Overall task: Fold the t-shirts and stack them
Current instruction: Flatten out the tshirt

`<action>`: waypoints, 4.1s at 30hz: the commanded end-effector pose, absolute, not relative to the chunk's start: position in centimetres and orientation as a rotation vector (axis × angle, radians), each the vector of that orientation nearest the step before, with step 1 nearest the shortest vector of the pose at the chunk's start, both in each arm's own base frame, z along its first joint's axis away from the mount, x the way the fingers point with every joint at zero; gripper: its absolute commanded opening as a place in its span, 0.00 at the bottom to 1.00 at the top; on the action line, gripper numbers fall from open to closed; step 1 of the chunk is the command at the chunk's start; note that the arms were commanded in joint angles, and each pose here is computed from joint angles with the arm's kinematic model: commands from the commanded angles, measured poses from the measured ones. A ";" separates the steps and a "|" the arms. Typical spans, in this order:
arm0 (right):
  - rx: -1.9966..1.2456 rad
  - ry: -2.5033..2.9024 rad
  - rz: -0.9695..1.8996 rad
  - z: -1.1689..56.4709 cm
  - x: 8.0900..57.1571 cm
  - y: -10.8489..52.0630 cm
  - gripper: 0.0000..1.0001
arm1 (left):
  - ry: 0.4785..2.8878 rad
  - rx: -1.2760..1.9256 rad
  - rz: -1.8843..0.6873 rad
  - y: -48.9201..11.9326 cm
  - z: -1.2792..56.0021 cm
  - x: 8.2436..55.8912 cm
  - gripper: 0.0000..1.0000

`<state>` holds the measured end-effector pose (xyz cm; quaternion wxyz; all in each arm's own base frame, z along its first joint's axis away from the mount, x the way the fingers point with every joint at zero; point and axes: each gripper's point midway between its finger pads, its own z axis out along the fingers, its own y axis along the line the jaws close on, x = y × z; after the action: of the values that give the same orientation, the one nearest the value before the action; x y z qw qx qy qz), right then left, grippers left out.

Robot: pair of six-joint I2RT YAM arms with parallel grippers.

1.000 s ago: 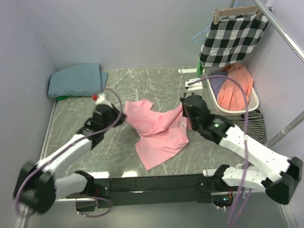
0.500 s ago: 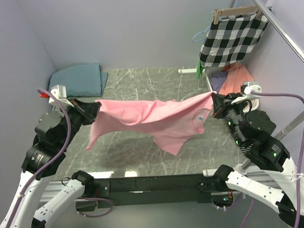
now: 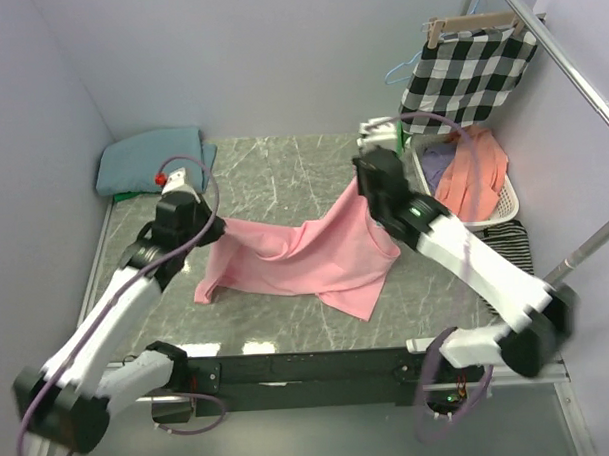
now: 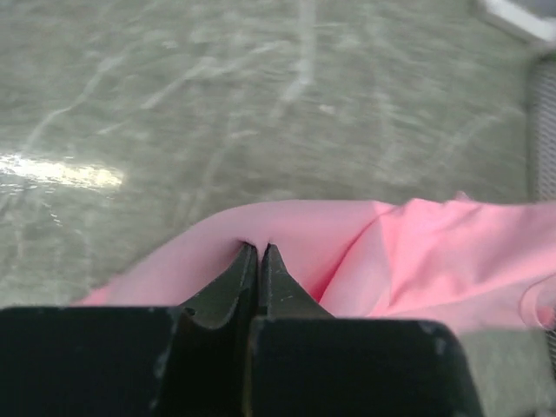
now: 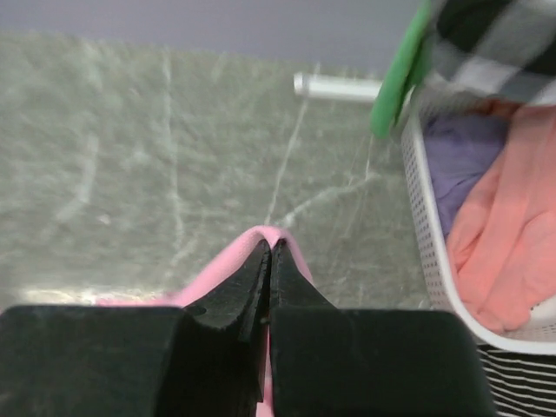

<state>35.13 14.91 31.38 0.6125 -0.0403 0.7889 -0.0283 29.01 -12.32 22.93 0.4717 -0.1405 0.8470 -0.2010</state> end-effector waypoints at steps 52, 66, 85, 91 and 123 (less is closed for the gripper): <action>-0.109 2.450 0.200 10.4 38.1 18.2 0.70 | 2.272 -0.589 -0.020 -6.2 6.2 44.4 0.62; -0.117 2.462 0.158 9.6 37.5 17.3 0.67 | 2.316 -0.574 0.046 -5.6 4.8 44.1 0.01; -0.058 2.560 0.250 7.0 34.9 15.8 0.57 | 2.133 -0.957 0.143 8.2 11.1 47.0 0.99; -0.076 2.577 0.339 7.2 33.8 16.8 0.54 | 2.128 -0.907 0.046 5.2 11.6 45.8 0.99; -0.212 2.878 0.409 -1.4 26.2 21.3 0.48 | 2.601 -0.674 -0.229 -11.1 -0.4 31.1 0.99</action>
<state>32.34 25.02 2.09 0.1871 -0.1020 0.9555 0.2038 36.66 -7.50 3.08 0.3143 -0.2594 0.9105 -0.0696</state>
